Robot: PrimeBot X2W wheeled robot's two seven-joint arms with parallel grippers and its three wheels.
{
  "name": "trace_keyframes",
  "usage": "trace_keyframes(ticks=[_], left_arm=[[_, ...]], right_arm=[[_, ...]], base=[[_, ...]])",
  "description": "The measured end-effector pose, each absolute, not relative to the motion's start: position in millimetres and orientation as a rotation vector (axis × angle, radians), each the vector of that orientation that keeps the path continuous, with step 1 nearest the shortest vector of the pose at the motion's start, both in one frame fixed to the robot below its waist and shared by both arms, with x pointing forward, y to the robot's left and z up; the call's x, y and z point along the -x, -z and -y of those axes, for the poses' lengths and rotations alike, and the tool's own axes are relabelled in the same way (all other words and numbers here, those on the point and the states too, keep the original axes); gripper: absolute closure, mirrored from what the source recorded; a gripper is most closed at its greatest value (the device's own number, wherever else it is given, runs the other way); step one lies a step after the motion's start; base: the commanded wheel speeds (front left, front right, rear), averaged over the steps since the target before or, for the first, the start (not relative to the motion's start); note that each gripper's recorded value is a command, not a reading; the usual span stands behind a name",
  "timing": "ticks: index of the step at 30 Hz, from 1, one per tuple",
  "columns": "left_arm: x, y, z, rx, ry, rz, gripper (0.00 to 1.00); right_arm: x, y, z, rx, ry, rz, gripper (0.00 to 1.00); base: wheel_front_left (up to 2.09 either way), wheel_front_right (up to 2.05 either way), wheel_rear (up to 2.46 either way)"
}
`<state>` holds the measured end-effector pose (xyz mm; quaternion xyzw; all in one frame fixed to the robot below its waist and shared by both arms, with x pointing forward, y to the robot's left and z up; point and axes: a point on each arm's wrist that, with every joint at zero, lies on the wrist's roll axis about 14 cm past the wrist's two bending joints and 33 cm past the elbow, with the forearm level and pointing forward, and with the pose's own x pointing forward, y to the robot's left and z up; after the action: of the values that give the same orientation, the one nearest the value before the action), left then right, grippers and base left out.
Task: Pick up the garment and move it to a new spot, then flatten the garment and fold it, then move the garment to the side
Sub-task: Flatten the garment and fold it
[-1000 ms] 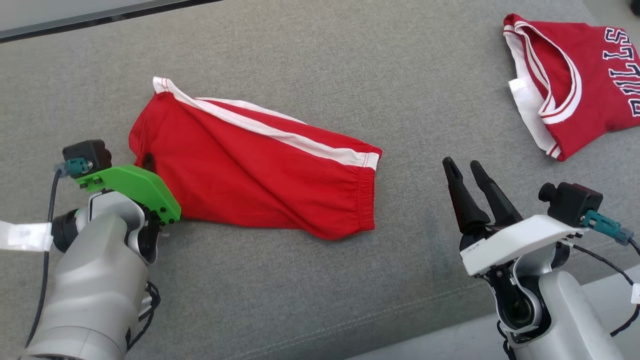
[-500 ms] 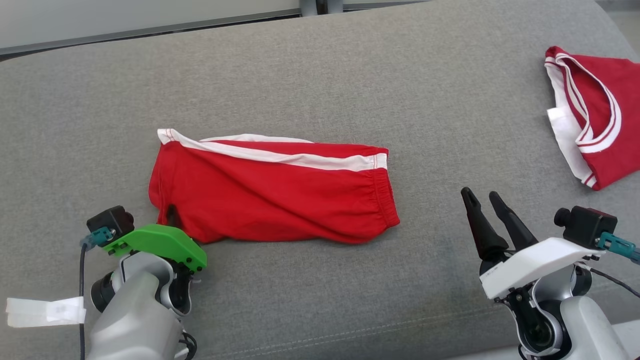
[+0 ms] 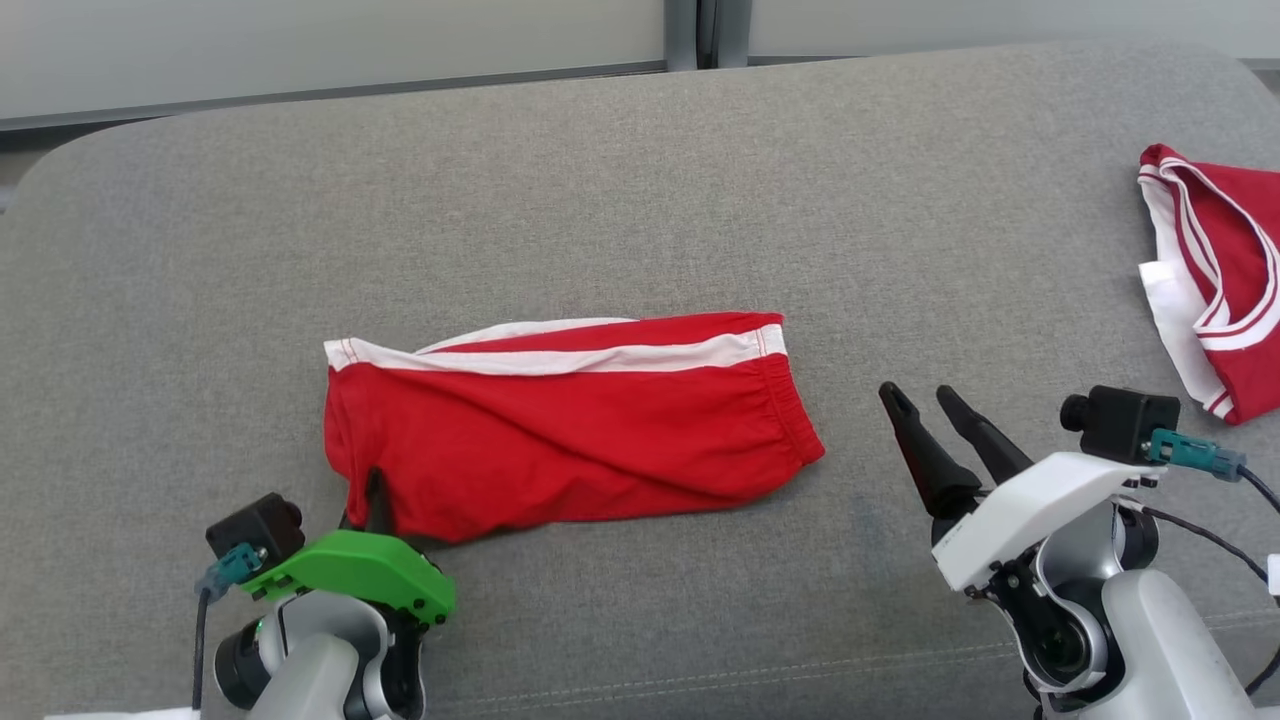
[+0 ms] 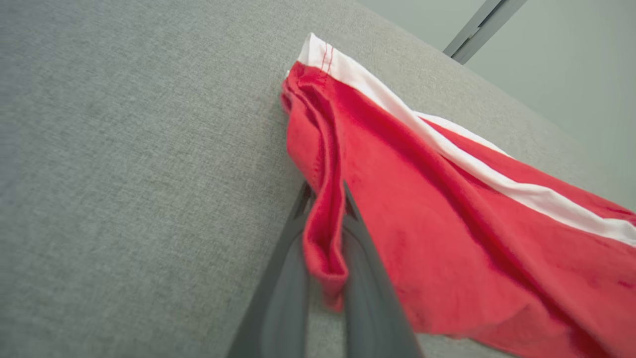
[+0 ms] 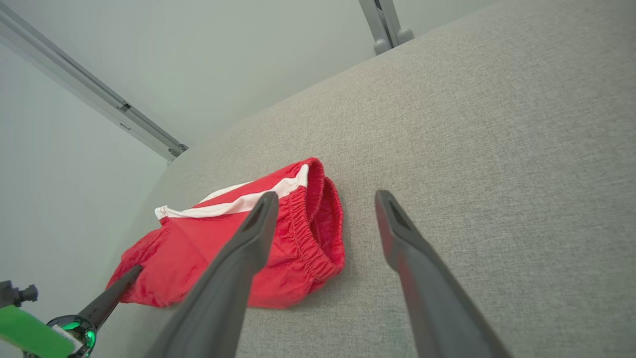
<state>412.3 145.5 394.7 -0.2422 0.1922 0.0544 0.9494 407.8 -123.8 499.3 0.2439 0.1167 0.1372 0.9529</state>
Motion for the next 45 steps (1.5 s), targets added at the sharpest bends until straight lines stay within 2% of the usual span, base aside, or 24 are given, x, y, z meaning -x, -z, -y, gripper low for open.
trace_keyframes(ticks=[8,10,12,14,18,29,45], left_arm=[[-393.6,-400.7,-160.9,0.467,-0.143,-0.407,1.00],[-391.1,-399.0,-161.4,0.464,-0.146,-0.423,0.67],[-389.7,-397.6,-164.3,0.455,-0.154,-0.435,0.50],[-388.5,-396.7,-167.7,0.446,-0.163,-0.439,0.00],[-387.1,-399.5,-174.0,0.425,-0.175,-0.424,0.00],[-386.1,-445.0,-192.8,0.292,-0.137,-0.225,0.00],[-352.2,-462.2,-217.3,0.293,-0.231,-0.176,0.00]], right_arm=[[-415.5,-491.1,103.1,-0.456,-0.335,-0.314,0.00],[-416.9,-489.0,98.5,-0.438,-0.350,-0.335,0.00],[-419.2,-488.9,95.2,-0.419,-0.362,-0.348,0.00],[-421.0,-487.9,93.0,-0.401,-0.371,-0.364,0.00],[-422.8,-483.4,90.3,-0.370,-0.380,-0.396,0.00],[-433.1,-478.0,70.8,-0.298,-0.432,-0.465,0.00],[-458.4,-428.4,56.4,-0.237,-0.422,-0.655,0.00]], base=[[0.00,0.00,0.00],[0.00,0.00,0.00],[0.00,0.00,0.00],[0.00,0.00,0.00],[0.00,0.00,0.00],[0.00,0.00,0.00],[0.00,0.00,0.00]])
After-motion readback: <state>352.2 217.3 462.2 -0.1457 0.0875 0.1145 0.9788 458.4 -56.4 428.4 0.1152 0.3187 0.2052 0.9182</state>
